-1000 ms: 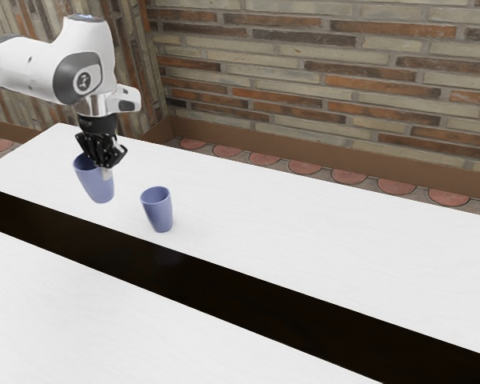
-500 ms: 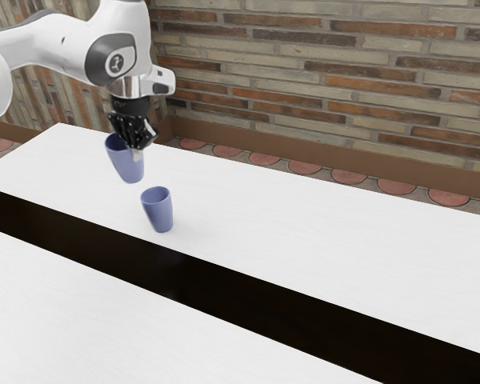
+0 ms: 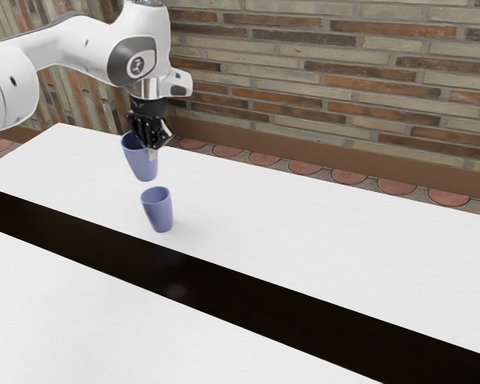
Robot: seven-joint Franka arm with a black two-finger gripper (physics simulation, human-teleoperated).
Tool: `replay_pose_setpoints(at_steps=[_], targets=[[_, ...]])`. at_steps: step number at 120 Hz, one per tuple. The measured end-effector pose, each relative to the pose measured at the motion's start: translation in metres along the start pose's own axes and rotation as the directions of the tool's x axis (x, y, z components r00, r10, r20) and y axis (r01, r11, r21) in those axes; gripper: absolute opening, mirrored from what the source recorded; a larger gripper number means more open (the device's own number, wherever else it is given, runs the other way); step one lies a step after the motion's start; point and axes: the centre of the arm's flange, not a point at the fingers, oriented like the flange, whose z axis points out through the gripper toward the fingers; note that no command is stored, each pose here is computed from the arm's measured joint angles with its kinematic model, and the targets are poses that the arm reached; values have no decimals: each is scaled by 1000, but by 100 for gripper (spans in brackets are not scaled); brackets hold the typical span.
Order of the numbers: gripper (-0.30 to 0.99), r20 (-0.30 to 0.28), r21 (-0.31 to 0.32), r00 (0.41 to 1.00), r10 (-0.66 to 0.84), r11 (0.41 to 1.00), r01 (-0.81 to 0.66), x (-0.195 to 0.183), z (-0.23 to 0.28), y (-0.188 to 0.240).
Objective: Place the left cup onto the right cup
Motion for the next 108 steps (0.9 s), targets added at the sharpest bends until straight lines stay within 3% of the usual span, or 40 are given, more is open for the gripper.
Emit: replay_pose_setpoints(at_steps=[62, 108], targets=[[-9, 36, -4, 999, -9, 1000, 9, 10, 27, -8], [-9, 22, 3, 1000, -7, 1000, 7, 19, 29, -15]])
